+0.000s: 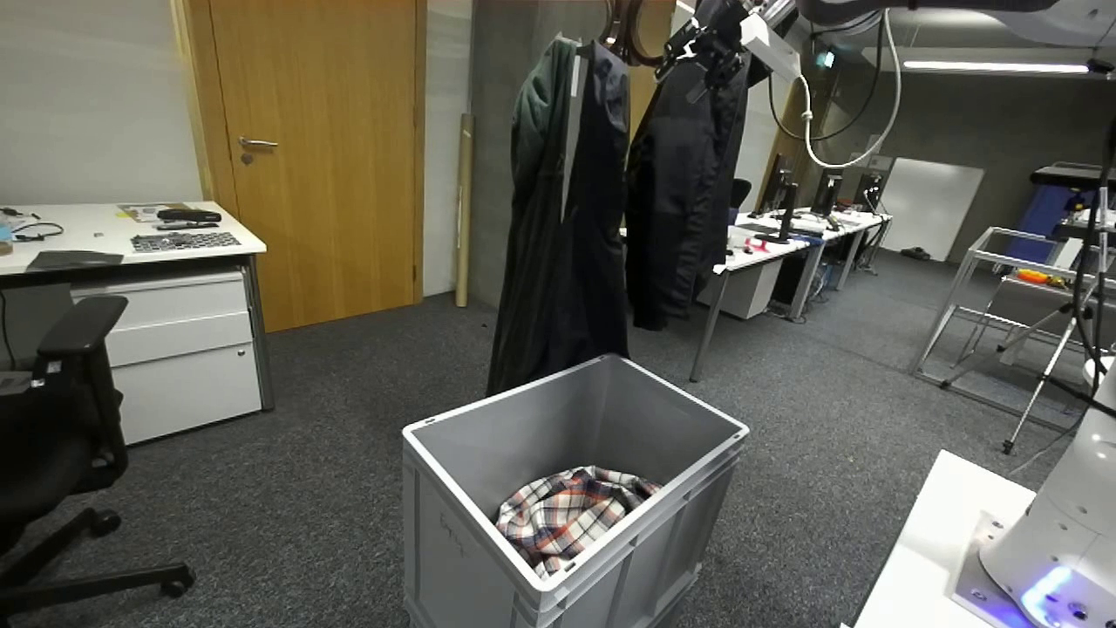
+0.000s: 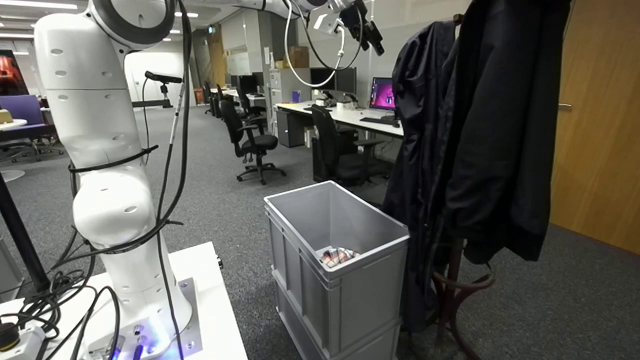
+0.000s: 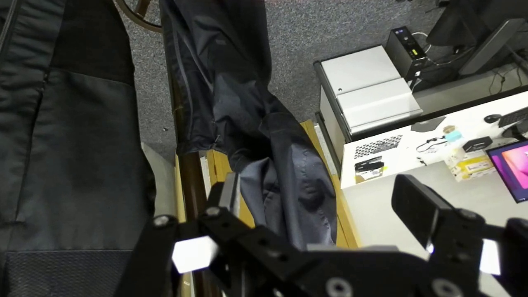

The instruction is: Put one black jersey in the grey container

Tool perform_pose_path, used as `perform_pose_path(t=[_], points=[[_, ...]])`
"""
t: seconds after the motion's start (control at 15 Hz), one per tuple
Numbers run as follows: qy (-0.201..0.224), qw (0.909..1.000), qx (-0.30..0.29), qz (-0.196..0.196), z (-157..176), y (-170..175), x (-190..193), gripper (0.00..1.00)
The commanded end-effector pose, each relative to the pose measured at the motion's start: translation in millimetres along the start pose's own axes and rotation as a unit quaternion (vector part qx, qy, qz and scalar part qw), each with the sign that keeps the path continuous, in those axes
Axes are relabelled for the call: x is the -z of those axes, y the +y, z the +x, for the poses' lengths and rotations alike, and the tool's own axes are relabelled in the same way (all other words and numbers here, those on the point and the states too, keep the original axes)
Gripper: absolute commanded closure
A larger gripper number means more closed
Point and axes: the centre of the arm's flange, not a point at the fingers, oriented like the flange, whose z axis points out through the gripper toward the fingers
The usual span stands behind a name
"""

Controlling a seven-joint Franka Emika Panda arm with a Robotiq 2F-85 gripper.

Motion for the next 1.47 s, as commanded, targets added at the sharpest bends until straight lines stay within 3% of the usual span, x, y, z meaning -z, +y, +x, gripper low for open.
perform_pose_path(t=[0.0, 0.73, 1.4], points=[[0.037, 0.9993, 0.001, -0.006, 19.6, -17.7, -1.8, 0.0], [0.081, 0.9965, -0.004, -0.021, 45.6, -34.6, -11.2, 0.0], [0.108, 0.9935, 0.016, -0.033, 68.3, -57.1, -44.9, 0.0]])
